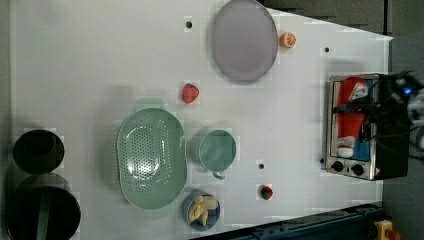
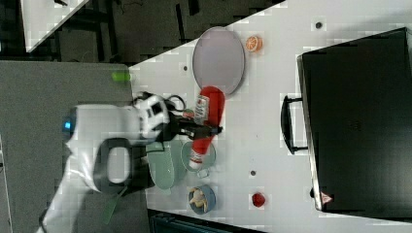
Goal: Pick ketchup from plate and place it on table.
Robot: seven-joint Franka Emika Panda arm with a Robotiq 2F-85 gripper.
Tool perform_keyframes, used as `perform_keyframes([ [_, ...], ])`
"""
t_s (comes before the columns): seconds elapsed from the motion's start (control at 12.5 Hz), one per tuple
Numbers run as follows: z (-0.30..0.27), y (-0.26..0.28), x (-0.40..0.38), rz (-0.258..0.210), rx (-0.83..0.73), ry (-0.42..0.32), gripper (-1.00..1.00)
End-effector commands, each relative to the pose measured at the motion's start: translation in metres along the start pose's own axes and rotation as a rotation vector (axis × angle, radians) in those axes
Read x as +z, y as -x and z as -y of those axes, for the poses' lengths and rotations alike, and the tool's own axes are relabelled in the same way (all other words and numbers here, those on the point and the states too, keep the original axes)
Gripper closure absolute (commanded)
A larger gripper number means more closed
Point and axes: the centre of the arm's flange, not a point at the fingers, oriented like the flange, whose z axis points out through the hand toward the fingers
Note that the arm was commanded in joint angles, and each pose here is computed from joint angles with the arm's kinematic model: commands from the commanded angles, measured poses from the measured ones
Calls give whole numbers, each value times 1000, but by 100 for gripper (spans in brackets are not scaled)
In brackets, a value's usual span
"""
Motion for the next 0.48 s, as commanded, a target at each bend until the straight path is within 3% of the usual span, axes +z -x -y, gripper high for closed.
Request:
perform_keyframes([
  [0.08,0,7,19,-67,55,-26,-24],
  [0.32,10,36,75,-40,158,-20,-24],
  [0.48,25,45,101,-53,188,-31,-24],
])
